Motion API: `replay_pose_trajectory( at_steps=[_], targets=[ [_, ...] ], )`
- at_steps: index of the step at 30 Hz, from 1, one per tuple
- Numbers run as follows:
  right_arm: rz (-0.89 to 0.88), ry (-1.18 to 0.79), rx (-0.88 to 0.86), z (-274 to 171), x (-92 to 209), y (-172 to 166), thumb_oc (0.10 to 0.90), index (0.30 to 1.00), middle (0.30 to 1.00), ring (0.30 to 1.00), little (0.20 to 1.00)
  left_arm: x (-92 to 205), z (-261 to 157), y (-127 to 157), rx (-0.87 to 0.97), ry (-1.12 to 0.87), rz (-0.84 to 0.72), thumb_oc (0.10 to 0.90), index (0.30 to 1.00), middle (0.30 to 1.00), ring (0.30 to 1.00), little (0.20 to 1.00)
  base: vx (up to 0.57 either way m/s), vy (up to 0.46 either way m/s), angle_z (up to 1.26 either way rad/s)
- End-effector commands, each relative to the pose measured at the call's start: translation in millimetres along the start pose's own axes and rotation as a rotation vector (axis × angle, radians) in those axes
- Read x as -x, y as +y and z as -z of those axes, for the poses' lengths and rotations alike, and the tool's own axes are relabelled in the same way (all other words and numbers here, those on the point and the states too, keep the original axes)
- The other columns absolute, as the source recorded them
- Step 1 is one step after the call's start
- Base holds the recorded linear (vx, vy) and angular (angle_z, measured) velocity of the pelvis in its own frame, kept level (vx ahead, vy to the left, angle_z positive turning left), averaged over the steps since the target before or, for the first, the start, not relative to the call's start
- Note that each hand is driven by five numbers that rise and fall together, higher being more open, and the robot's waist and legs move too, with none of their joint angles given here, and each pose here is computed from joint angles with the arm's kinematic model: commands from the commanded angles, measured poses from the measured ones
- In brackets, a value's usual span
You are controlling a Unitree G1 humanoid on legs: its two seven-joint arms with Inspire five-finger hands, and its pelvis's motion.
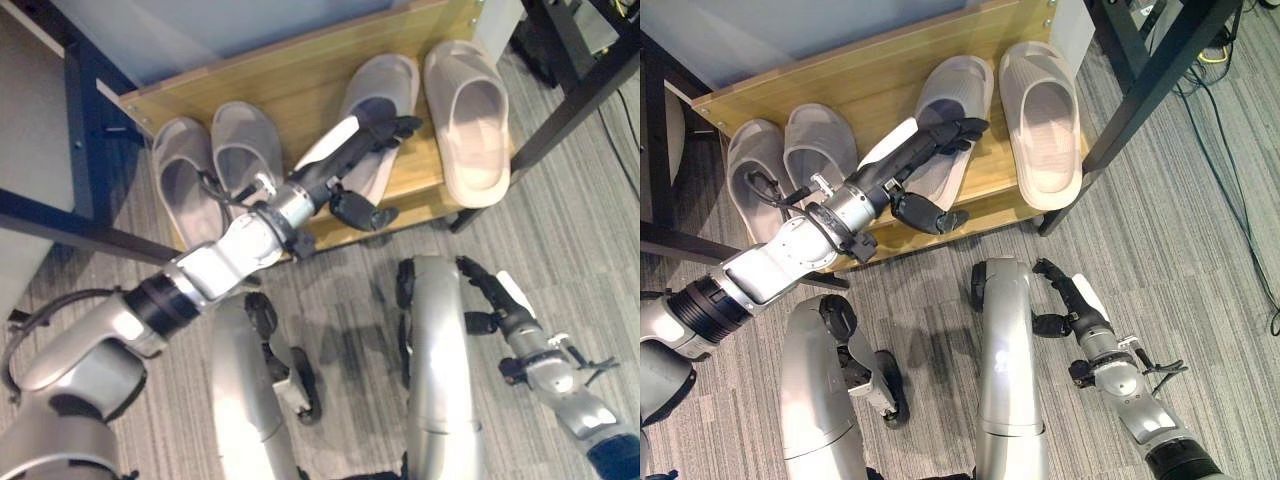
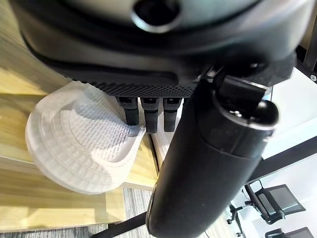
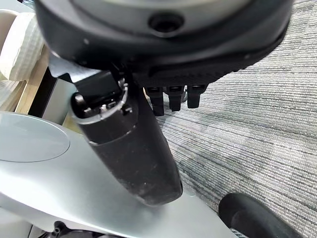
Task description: Arrange the slippers neatly on the shoe rack.
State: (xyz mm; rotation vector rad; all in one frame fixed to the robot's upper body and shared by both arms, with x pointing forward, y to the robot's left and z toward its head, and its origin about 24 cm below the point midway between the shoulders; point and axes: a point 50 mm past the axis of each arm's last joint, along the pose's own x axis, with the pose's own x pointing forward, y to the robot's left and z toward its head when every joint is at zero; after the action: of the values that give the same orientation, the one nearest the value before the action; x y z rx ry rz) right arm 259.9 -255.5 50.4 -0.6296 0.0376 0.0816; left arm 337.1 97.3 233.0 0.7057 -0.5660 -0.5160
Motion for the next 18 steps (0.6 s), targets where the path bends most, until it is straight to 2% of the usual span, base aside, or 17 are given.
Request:
replay_pose_trajectory(
  at_steps=[1,10,18],
  targets=[
    [0.026,-0.296,-0.014,-59.1,-8.8,-6.9,0.8,0.9,0.9,0.9,0.9,-12.1,-66.5,40.1,0.039,-0.339,-0.207,0.8,0.9,0.9,0.9,0.9,0.0,0.0,0.0],
    [0.026,-0.281,0.007,-53.7,-1.1,-7.3,0.8,0.9,0.9,0.9,0.9,8.6,-82.4,62.0,0.048,-0.407,-0.222,0.8,0.9,0.9,0.9,0.9,0.0,0.0,0.0],
    [0.024,-0.269,0.018,-49.9,2.7,-6.8,0.8,0.9,0.9,0.9,0.9,30.0,-64.2,74.5,-0.022,-0.316,-0.251,0.8,0.9,0.9,0.9,0.9,0.0,0.0,0.0]
  ],
)
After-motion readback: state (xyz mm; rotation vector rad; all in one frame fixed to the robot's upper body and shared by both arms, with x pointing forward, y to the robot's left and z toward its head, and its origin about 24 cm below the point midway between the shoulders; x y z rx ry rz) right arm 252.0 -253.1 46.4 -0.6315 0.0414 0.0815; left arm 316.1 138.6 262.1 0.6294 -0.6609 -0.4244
